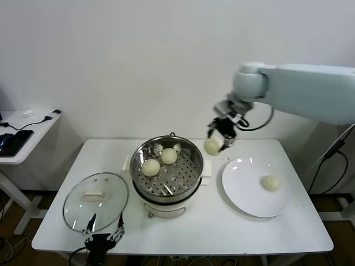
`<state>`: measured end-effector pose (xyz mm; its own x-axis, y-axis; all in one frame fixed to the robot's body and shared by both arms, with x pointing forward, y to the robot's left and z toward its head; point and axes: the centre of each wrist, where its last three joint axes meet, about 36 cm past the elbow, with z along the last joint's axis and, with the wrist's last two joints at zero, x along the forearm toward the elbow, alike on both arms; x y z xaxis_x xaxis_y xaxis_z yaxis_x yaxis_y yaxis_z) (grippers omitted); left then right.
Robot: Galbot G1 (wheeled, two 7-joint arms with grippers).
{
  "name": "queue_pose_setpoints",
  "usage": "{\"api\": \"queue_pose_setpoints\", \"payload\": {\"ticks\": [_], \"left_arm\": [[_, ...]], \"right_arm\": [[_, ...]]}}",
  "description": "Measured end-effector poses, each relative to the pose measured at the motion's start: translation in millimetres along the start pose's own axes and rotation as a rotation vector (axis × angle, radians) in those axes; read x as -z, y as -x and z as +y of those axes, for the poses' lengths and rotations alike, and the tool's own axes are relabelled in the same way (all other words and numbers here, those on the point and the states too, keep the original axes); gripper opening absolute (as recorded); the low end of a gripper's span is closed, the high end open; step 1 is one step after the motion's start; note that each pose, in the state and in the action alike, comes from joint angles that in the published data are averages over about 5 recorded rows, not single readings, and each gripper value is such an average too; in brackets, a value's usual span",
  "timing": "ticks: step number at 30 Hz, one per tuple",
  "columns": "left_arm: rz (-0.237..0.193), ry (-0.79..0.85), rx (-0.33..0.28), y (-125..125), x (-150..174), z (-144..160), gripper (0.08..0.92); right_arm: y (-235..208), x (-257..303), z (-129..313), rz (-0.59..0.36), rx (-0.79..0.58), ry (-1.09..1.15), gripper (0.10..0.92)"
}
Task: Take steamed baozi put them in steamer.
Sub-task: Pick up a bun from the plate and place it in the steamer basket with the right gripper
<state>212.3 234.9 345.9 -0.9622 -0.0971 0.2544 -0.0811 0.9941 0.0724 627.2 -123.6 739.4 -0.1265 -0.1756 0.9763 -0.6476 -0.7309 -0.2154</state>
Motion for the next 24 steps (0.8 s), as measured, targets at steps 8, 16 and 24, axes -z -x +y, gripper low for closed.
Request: {"api": "queue_pose_setpoints", "payload": {"ticks": [8, 16, 24], "left_arm": [[0.002, 0.003, 0.004, 0.5, -0.8, 2.7, 0.823], [0.004, 0.001, 0.007, 0.4, -1.6, 3.8, 0.823], [0.001, -0.002, 0.015, 0.8, -0.8, 5.7, 0.823]], "right_arm": [[45.3, 71.3, -37.0, -0.018, 0.064, -0.32, 0.636], [98.3, 107.0, -57.3, -0.037, 0.113, -0.485, 0.636], [138.6, 118.1, -74.1, -0.056, 0.133, -0.534, 0.636]]}}
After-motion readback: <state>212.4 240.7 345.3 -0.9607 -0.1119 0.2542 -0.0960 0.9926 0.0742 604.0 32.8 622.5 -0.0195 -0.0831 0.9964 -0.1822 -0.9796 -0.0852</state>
